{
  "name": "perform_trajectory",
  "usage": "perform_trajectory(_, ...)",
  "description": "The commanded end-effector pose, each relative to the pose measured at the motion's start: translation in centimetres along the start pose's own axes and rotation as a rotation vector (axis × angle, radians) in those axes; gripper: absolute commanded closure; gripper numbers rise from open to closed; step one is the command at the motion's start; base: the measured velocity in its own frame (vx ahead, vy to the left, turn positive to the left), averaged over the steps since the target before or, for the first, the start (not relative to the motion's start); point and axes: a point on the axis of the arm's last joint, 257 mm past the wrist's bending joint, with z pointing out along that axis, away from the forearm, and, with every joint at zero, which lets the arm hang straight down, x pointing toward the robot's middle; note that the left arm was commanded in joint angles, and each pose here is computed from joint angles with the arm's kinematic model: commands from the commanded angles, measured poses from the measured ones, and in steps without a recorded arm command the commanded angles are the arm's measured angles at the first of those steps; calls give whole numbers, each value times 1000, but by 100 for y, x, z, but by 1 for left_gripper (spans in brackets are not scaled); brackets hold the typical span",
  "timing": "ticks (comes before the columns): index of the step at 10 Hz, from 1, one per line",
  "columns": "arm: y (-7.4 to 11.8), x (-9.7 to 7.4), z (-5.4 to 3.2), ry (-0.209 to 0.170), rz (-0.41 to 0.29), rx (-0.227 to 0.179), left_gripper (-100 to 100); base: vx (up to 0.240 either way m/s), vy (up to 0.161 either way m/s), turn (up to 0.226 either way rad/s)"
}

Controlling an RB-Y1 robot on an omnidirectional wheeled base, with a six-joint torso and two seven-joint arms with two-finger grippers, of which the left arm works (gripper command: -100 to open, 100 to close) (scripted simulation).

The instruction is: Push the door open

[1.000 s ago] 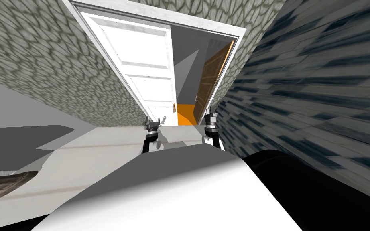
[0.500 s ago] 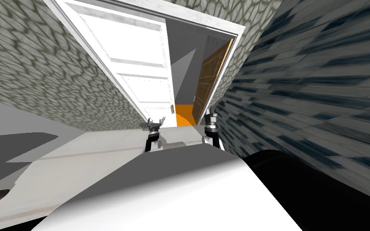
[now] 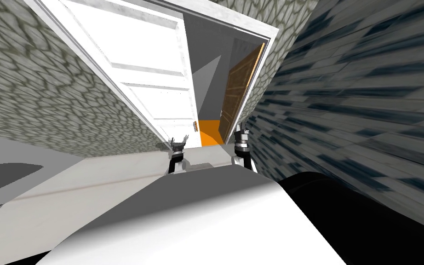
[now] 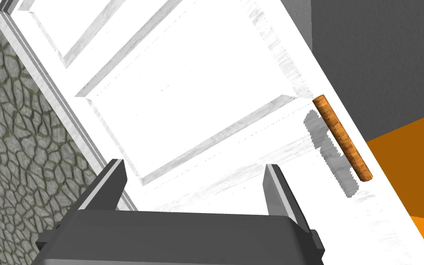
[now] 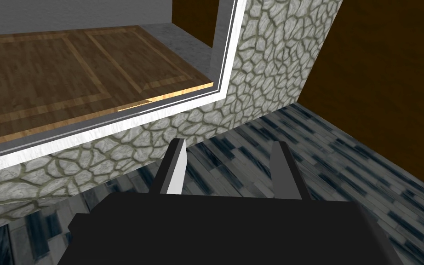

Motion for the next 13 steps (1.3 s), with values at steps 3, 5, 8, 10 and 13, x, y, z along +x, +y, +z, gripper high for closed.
perform_trajectory(3,159,-226,-36,-45,-77,-14,-100,104,21,-92)
perform_trajectory(5,242,-343,-62,-70,-118,-19,-100,101,13,-83)
perform_trajectory(8,364,-513,-108,-108,-178,-25,-100,93,16,-85)
perform_trajectory(10,442,-612,-141,-133,-218,-27,-100,103,26,-88)
perform_trajectory(13,561,-757,-202,-171,-275,-29,-100,93,30,-84)
